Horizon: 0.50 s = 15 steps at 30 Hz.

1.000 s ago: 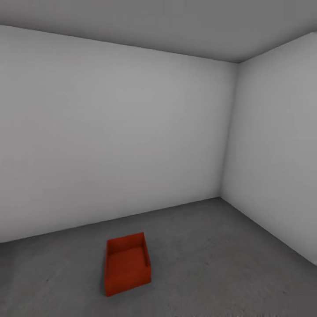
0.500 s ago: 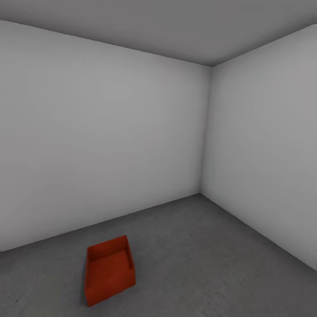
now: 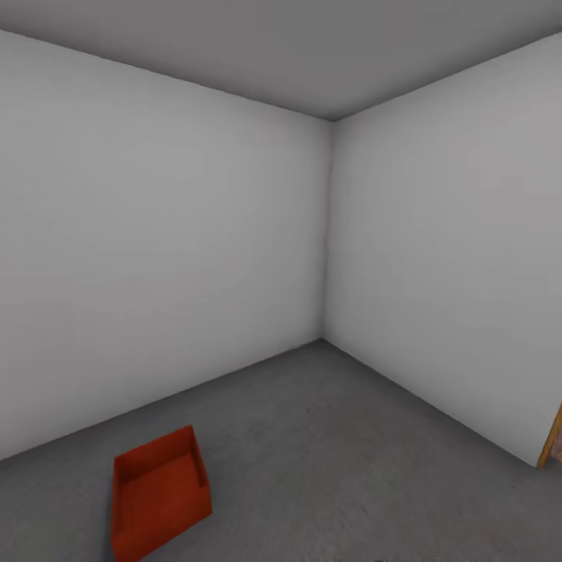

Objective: Move the two storage containers from the living room to the garage. In the garage, place one container on the floor and stack the other container on top of it (either order is fine).

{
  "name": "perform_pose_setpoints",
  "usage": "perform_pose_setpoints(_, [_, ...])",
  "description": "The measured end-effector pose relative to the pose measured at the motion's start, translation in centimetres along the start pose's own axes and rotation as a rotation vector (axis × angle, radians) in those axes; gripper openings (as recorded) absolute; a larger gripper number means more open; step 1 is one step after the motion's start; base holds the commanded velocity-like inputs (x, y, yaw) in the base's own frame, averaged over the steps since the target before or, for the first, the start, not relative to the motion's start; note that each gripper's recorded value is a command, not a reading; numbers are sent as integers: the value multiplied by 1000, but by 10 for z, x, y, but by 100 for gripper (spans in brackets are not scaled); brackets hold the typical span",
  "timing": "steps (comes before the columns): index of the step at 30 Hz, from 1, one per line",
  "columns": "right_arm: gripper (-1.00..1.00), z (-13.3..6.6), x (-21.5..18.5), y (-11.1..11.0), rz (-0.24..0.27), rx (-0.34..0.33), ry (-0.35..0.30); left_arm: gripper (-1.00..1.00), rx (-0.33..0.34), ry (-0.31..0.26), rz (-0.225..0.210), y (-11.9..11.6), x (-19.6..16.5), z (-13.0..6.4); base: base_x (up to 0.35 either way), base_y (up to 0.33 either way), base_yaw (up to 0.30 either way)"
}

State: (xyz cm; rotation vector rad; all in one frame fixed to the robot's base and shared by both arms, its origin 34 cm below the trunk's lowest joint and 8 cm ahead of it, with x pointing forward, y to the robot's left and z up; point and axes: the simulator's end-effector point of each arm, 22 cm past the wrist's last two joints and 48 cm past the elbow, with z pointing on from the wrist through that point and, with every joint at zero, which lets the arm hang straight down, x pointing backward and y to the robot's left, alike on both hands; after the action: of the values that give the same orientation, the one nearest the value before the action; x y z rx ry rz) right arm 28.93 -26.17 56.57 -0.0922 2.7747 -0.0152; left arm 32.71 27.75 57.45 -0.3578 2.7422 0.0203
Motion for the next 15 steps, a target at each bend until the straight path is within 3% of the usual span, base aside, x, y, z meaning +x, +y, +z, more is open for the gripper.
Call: perform_pose_setpoints(15, [100,0,0,0,0,0,0,100,0,0,0,0,0,0,0,0,-298])
